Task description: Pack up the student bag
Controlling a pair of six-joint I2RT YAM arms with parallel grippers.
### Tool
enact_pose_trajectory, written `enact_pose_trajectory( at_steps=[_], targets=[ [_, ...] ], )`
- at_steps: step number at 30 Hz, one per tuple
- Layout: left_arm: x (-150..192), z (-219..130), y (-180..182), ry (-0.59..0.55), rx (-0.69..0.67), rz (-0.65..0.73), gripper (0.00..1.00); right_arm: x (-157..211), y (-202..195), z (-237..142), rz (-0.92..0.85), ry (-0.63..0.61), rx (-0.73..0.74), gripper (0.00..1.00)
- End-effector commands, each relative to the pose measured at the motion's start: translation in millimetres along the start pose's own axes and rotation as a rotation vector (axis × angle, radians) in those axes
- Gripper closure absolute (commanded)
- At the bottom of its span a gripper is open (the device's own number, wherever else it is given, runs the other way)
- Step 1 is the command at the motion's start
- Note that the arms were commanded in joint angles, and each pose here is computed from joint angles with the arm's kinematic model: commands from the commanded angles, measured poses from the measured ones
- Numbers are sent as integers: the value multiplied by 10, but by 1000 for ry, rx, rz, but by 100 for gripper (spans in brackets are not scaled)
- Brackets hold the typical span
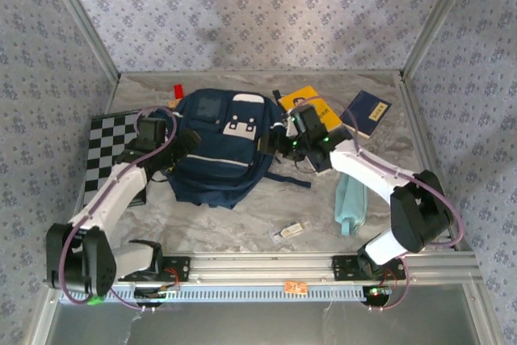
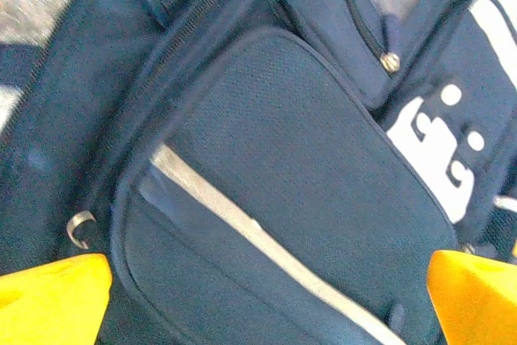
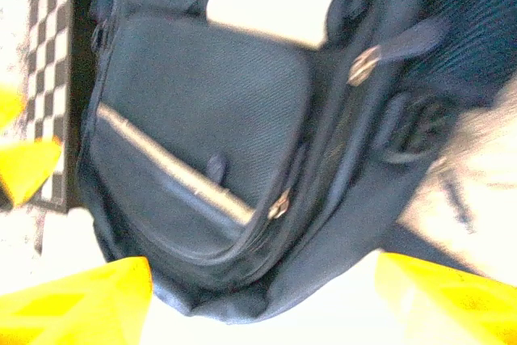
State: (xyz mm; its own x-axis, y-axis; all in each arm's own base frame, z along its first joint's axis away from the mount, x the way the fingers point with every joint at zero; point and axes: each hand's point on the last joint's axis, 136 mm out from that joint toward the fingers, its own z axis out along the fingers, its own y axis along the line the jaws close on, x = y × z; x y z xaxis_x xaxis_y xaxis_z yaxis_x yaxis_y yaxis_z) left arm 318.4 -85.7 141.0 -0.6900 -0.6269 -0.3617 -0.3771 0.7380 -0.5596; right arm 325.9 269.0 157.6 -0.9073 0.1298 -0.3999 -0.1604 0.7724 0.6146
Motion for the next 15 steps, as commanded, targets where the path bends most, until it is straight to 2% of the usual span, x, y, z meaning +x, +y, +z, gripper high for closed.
enact_pose_trajectory(
  at_steps=[1, 7, 12, 15],
  targets=[
    [385, -139, -4, 99, 22, -46, 0, 16, -374, 24, 22, 93, 125, 26],
    [803, -267, -13, 165, 32, -140, 0, -245, -504, 332, 21, 95, 148, 27],
    [1052, -209, -141, 209, 115, -178, 0, -340, -586, 656, 43, 114, 134, 30],
    [1114, -115, -149, 224, 114, -170, 0, -380, -649, 833, 50, 137, 150, 34]
  ],
)
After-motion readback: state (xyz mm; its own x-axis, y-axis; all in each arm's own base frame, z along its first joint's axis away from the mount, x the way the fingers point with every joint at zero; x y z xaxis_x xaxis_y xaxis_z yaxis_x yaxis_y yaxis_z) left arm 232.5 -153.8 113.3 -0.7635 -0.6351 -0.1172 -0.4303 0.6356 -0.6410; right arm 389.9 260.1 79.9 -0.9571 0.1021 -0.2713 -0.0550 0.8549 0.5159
